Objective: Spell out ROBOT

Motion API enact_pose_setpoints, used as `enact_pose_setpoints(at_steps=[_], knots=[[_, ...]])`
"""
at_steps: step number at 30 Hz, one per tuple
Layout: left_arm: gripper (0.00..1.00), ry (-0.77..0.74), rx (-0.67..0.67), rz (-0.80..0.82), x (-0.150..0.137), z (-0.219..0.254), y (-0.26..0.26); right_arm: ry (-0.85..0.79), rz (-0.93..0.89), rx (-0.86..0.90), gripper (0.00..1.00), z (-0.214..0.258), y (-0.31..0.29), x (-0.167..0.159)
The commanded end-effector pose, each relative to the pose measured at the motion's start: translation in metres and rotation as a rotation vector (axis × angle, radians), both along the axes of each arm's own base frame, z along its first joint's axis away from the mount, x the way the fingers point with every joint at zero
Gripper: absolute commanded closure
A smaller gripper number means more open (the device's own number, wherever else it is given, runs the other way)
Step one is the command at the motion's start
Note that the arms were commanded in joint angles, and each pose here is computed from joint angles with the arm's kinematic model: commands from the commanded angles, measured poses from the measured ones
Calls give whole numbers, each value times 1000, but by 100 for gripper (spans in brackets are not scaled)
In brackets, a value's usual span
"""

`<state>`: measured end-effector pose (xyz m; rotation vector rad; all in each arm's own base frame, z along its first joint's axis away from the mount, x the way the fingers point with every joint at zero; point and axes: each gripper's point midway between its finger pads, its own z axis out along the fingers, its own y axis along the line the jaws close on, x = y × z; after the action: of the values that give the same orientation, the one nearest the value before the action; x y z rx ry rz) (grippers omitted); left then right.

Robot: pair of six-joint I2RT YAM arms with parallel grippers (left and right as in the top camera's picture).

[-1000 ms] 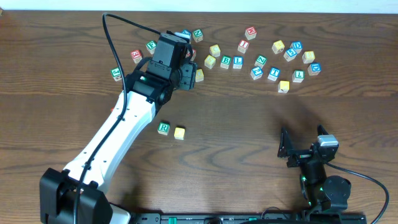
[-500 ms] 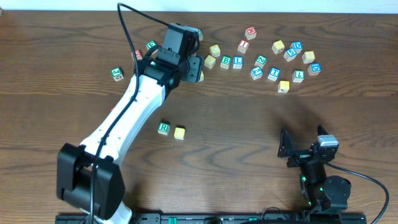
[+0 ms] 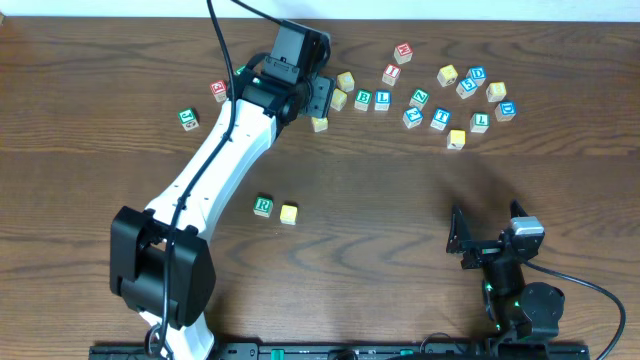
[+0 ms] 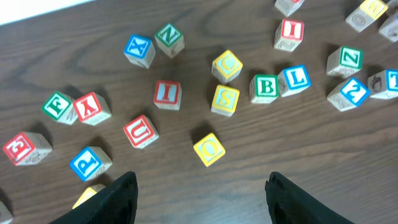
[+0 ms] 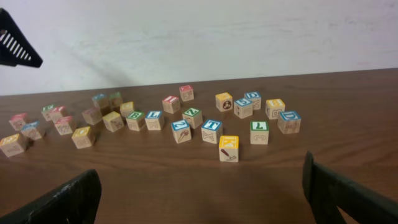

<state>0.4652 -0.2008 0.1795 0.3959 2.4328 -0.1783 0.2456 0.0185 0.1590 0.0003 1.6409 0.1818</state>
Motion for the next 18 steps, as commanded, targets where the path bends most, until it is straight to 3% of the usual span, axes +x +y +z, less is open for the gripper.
enact_pose_setpoints(at_steps=[1, 7, 13, 18], knots=[[35, -41, -5, -20, 11, 15, -4, 0, 1, -9, 1, -1, 0, 0], [35, -58, -10, -39, 21, 21, -5, -1, 1, -9, 1, -1, 0, 0], [34, 105, -34, -74, 33, -22, -13, 0, 1, -9, 1, -1, 0, 0], [34, 155, 1, -121, 36, -48, -30, 0, 1, -9, 1, -1, 0, 0]])
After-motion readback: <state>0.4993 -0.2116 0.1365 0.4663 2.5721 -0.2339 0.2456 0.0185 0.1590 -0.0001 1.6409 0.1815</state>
